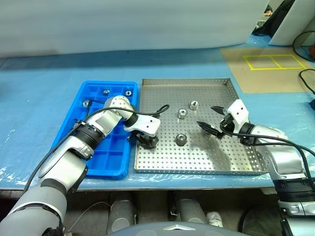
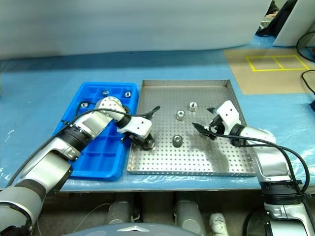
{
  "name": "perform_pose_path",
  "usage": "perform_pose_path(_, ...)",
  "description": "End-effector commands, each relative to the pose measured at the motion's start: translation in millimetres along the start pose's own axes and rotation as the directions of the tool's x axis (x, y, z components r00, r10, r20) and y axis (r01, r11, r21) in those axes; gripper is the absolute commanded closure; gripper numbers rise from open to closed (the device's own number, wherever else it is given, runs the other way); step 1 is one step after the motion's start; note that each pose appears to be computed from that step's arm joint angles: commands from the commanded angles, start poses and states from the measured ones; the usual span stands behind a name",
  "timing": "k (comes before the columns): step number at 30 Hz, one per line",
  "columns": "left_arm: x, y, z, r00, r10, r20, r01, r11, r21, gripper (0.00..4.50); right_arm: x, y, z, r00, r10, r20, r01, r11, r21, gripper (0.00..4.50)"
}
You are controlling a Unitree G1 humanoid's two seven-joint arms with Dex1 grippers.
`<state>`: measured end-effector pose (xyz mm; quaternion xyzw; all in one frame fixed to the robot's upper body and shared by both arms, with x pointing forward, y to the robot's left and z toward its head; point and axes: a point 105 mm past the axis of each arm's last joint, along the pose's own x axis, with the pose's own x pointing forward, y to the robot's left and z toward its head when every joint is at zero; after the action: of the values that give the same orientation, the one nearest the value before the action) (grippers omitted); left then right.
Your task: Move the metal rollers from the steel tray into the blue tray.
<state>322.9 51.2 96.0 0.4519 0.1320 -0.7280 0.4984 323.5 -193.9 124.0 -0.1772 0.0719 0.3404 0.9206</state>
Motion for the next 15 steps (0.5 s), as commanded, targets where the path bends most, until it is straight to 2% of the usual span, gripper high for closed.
perform_pose_path(1,1.1,3.0,-9.5,0.998,0.063,-0.007,-0.063,0.997,-0.036,3.16,1.0,-0.5,14.9,0.998,-0.007,0.056,0.009,0.999,-0.037,0.0)
perform_pose_path(3,-7.3,15.6,3.0,0.982,0.164,0.095,-0.155,0.983,-0.096,3.16,3.2,0.6,15.6,0.998,-0.002,0.06,0.004,0.999,-0.036,0.0)
perform_pose_path(6,-27.5,39.1,18.3,0.908,0.364,0.206,-0.327,0.925,-0.193,3.16,6.6,2.8,18.1,0.997,0.011,0.072,-0.009,0.999,-0.031,0.0)
perform_pose_path(9,-59.4,60.0,17.7,0.744,0.629,0.224,-0.543,0.766,-0.345,3.16,12.6,5.8,21.6,0.996,0.03,0.088,-0.028,0.999,-0.024,0.0)
perform_pose_path(12,-89.7,66.3,2.8,0.528,0.839,0.13,-0.701,0.518,-0.491,3.16,17.5,8.5,21.2,0.995,0.054,0.089,-0.052,0.998,-0.026,0.0)
perform_pose_path(14,-113.7,57.9,-10.5,0.317,0.948,0.035,-0.744,0.271,-0.61,3.16,22.7,9.9,21.4,0.993,0.073,0.093,-0.07,0.997,-0.027,0.0)
perform_pose_path(15,-121.7,50.9,-14.1,0.242,0.97,0.0,-0.749,0.187,-0.636,3.16,25.1,10.3,21.4,0.992,0.08,0.094,-0.078,0.997,-0.027,0.0)
